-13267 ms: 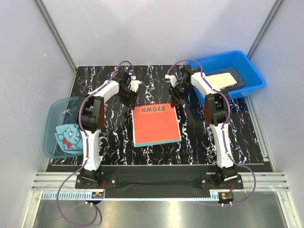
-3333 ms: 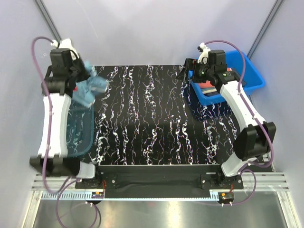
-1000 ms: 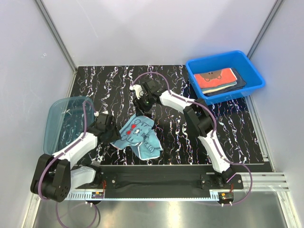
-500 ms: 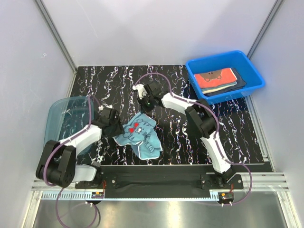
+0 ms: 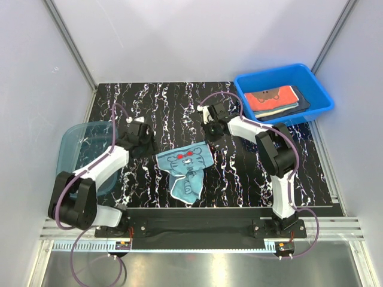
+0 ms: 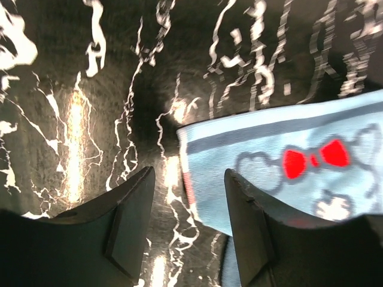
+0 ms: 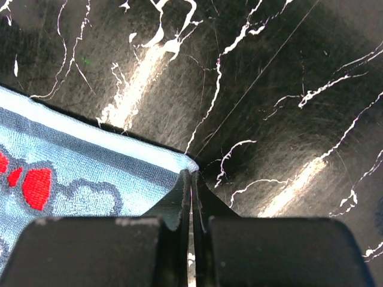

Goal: Fold and stack the towels
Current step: Flatten out the crumpled towel

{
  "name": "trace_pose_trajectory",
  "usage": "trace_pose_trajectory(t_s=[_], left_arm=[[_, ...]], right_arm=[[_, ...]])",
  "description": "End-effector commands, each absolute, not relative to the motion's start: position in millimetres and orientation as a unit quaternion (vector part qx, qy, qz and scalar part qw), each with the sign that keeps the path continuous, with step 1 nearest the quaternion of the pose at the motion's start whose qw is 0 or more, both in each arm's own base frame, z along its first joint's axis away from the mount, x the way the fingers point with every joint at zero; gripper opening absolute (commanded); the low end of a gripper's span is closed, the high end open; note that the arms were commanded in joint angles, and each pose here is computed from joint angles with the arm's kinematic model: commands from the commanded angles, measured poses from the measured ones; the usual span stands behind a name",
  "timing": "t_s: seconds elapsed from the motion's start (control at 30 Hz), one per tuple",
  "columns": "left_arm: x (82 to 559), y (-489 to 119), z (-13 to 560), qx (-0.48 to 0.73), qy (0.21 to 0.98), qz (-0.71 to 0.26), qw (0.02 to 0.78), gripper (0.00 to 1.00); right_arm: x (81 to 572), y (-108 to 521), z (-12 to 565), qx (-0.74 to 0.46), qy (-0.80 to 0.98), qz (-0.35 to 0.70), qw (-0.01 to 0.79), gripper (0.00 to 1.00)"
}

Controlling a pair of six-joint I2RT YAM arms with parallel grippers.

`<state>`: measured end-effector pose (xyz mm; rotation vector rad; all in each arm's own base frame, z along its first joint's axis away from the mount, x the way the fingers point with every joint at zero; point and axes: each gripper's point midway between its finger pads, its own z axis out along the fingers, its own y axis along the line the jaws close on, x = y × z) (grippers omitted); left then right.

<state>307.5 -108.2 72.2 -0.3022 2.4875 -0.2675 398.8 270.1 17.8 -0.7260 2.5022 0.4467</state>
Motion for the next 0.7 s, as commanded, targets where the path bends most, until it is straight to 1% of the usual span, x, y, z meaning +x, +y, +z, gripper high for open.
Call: trace_pose_trajectory(t_s=[0.0,0.13,0.2,0.3,0.47,0.53,0.63,0.67], left_arm=[[317,-114,61,-0.105,0.940,-0.112,0.304,0.54],[327,-123,46,-0.111,0.944,-0.123,0.284,0.53],[328,-123,32,-0.115,0.952,-0.113,0.261,0.52],[322,-113,14,-0.117,0.962,-0.072,0.236,0.49],[327,-119,13,-0.087,0.964,-0.055,0.245,0.46],[323,-117,7,-0.084,0.969,-0.039,0.229,0.45],[317,-120,0,-0.082,0.974,-0.036,0.207,0.39],[314,-122,-4,-0.079,0.976,-0.035,0.200,0.35]], right_arm=[[392,256,20,-0.260,0.925,0.140,0.237,0.00],[394,254,27,-0.258,0.925,0.139,0.243,0.00],[392,255,32,-0.258,0.923,0.143,0.247,0.00],[390,257,34,-0.257,0.922,0.151,0.248,0.00],[388,259,30,-0.261,0.921,0.156,0.243,0.00],[388,260,31,-0.261,0.921,0.160,0.241,0.00],[388,262,34,-0.262,0.920,0.165,0.241,0.00],[389,262,35,-0.262,0.919,0.165,0.243,0.00]])
